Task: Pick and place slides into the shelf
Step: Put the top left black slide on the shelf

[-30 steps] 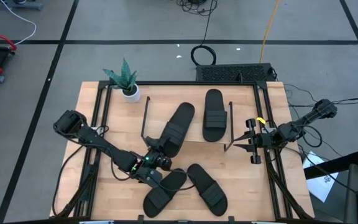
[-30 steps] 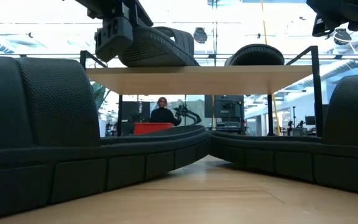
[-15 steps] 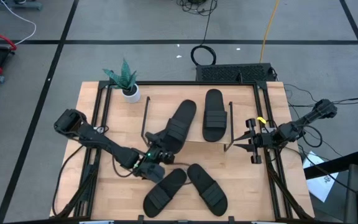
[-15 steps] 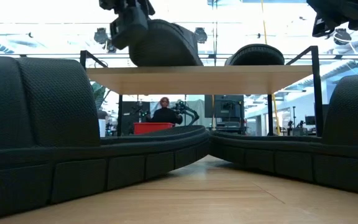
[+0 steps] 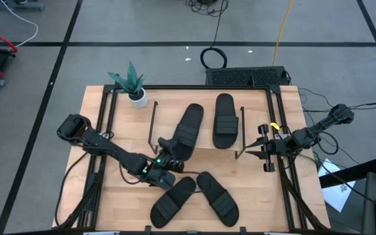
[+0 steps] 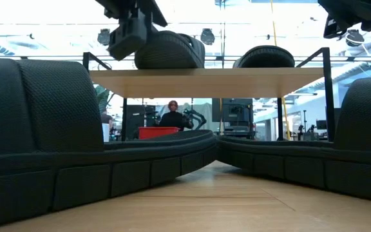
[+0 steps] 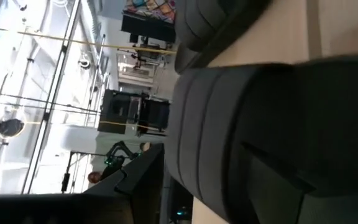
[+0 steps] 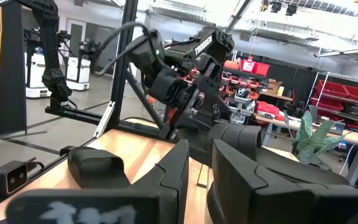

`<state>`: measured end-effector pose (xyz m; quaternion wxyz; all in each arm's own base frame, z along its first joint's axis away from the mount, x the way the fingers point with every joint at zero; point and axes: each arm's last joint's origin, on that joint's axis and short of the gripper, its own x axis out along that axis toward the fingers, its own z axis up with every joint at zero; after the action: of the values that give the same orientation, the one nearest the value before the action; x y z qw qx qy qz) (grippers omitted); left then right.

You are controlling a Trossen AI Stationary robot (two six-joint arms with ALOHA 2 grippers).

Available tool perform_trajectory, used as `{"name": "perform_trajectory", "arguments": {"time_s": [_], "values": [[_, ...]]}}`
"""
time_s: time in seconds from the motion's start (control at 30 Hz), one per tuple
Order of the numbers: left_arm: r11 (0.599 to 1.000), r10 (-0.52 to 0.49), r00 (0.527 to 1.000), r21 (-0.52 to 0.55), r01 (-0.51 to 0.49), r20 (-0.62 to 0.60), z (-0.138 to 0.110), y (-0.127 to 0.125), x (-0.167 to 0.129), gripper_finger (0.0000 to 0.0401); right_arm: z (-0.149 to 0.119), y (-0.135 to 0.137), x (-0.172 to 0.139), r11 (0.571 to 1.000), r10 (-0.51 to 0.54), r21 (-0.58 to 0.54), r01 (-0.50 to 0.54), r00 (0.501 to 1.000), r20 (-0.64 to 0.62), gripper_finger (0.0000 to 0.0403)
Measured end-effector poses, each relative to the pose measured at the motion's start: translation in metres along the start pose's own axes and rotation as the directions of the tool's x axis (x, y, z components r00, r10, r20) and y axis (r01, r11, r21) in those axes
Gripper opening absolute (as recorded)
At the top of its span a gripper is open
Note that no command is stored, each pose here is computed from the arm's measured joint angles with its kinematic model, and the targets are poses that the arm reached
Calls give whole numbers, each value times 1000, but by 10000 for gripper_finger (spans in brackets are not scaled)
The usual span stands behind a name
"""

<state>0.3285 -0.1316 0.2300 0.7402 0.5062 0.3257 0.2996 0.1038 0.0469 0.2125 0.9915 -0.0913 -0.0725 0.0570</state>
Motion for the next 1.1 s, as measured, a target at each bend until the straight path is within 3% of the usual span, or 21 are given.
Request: {"name": "perform_trajectory", "arguments": {"time_s": [0.3, 0.5, 0.67, 0.77, 0.93, 1.0, 1.1], "values": [[999, 31, 999, 33, -30, -10, -1, -2, -8, 214, 0, 0, 0, 1000, 1, 1, -1, 1000, 0, 64], [980, 171, 985, 107, -168, -22, 5, 2, -39, 214, 0, 0, 0, 1000, 2, 4, -2, 1000, -3, 64], [983, 144, 988, -120, -137, 55, -15, 36, -73, 214, -2, 1, 2, 999, -4, 48, 4, 1000, -19, 64], [967, 38, 992, -256, -7, 117, -41, 64, -85, 214, 0, -1, 5, 998, -24, 52, 24, 1000, 6, 64], [876, -185, 963, -412, 251, 194, -75, 104, -79, 214, 2, -4, 7, 998, -56, 41, 55, 998, 29, 64], [846, -290, 913, -369, 384, 286, -84, 111, -74, 213, 2, -5, 7, 997, -66, 31, 65, 997, 28, 64], [803, -365, 790, -262, 535, 492, -96, 117, -68, 213, 2, -7, 7, 997, -79, 27, 78, 997, 25, 64]]}}
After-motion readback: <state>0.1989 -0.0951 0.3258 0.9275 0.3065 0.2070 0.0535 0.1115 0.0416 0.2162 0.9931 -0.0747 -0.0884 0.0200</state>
